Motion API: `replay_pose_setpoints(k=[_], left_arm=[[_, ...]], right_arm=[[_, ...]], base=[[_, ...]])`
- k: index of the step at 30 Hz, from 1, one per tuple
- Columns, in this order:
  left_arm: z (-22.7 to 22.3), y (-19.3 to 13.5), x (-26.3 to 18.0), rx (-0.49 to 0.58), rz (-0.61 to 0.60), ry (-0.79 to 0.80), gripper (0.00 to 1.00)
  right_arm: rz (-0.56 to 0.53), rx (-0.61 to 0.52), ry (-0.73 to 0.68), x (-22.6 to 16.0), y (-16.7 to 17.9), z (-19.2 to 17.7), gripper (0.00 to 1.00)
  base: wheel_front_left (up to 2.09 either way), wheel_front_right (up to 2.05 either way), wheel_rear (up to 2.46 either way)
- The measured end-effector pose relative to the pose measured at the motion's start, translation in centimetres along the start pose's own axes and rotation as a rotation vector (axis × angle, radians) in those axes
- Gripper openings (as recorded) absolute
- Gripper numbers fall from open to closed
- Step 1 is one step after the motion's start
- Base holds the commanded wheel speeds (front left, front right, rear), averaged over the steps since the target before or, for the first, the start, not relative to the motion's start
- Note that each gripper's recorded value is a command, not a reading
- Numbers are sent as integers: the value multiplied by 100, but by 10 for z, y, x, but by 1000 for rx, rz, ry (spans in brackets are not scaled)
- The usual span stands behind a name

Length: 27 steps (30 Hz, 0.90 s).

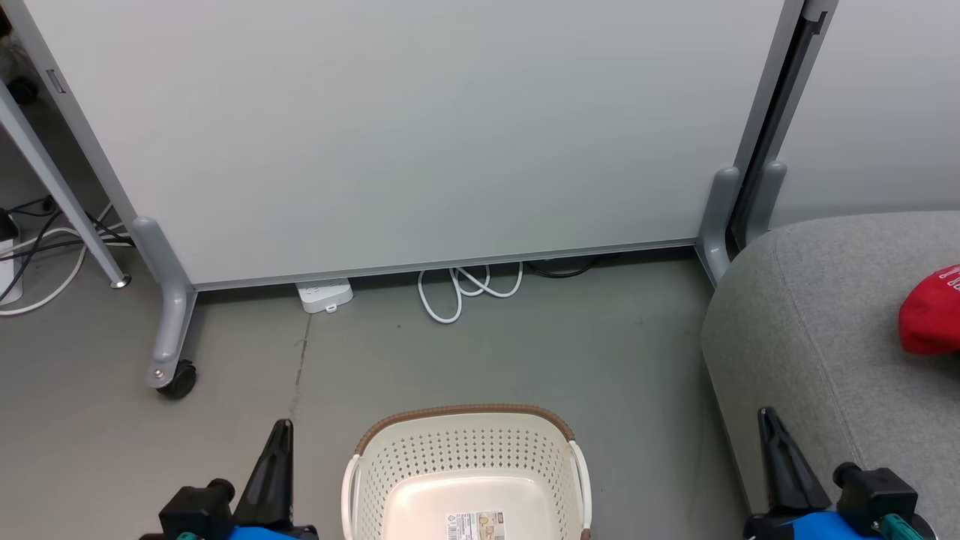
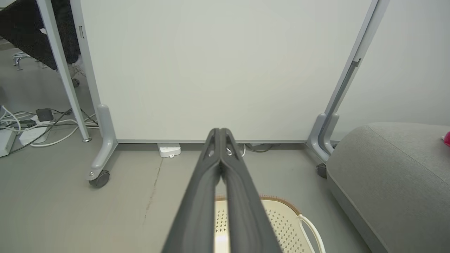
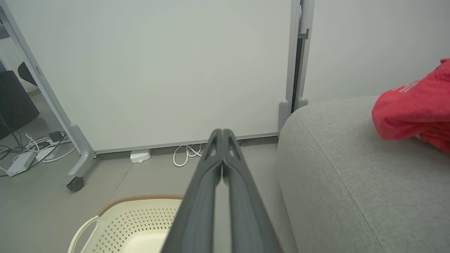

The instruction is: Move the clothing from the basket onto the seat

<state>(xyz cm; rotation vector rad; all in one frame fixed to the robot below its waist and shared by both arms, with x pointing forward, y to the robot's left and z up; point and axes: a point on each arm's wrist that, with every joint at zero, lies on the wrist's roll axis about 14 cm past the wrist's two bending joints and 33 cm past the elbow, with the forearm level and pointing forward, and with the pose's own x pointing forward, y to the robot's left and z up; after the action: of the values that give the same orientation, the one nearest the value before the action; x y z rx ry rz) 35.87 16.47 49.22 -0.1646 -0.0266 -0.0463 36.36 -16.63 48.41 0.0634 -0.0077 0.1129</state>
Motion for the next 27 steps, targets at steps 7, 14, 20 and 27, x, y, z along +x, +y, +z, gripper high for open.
replay_pose_setpoints(k=[7, 14, 20, 27], left_arm=[[-8, 9, -1, -120, 45, 41, 0], [-9, 14, 0, -244, 73, 52, 0], [-9, 20, 1, -362, 99, 58, 0], [-10, 23, 2, -469, 114, 64, 0]], right_arm=[[-45, 124, 33, -1, -8, -7, 0], [-79, 255, 38, -1, -14, -7, 0], [-106, 377, 38, -1, -18, -7, 0], [-128, 493, 35, 0, -21, -7, 0]], base=[[0, 0, 0], [0, 0, 0], [0, 0, 0], [0, 0, 0]])
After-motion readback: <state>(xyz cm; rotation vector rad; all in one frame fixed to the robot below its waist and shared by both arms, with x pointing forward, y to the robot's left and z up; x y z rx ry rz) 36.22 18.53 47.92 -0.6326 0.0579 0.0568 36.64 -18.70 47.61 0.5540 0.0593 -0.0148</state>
